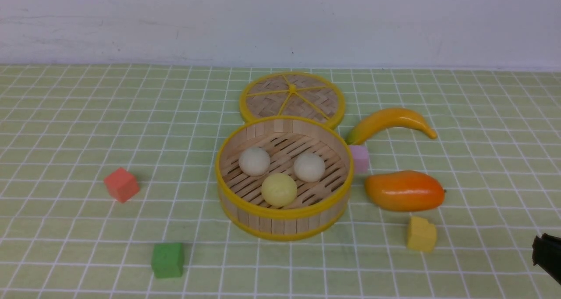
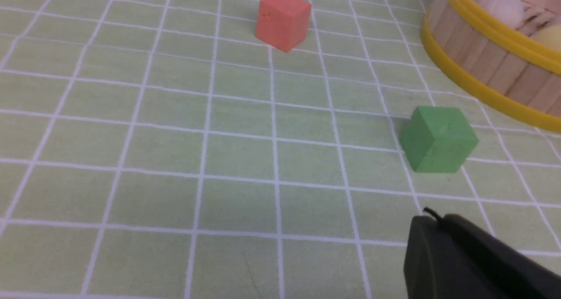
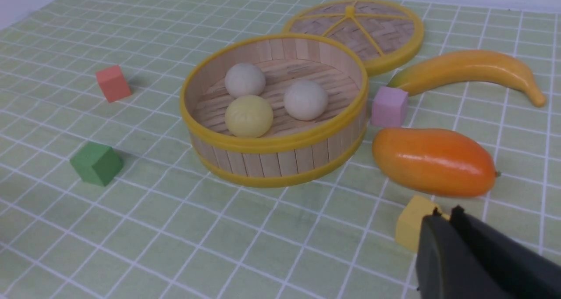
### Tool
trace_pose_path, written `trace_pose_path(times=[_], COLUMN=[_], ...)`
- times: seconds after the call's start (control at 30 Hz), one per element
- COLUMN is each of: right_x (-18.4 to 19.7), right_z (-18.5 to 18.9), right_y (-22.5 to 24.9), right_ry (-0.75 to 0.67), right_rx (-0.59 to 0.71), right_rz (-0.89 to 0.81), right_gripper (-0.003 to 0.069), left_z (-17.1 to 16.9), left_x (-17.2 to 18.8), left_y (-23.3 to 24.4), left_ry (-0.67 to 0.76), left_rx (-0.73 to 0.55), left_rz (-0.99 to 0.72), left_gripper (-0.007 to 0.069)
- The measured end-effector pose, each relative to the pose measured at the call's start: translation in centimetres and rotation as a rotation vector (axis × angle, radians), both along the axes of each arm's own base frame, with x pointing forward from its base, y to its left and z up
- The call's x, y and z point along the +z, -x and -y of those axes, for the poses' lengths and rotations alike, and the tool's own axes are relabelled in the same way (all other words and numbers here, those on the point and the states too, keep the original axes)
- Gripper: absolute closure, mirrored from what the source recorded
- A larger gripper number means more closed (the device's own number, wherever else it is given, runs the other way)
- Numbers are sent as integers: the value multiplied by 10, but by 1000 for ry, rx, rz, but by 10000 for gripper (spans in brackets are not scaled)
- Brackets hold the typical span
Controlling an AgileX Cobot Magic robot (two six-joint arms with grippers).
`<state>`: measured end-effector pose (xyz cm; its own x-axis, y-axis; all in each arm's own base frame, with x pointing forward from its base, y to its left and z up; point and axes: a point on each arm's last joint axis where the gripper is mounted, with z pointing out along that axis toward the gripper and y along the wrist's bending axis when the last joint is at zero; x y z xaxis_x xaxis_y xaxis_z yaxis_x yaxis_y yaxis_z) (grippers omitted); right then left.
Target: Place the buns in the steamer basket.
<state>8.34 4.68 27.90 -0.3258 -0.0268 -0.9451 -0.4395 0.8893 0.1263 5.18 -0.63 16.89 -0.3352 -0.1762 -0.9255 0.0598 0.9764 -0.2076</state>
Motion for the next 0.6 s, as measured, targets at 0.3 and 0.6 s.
trace_pose_path(times=[0.3,0.6], right_x=[0,0], right_z=[0,0], right_y=[0,0], right_ry=[5,5], right_rx=[2,2], right_rz=[3,3], right_gripper=[627,624], left_z=[-5,-6], left_x=[0,0], left_y=[0,0], left_ry=[29,29], left_rx=[121,124], left_rz=[-3,-3], left_gripper=[623,615])
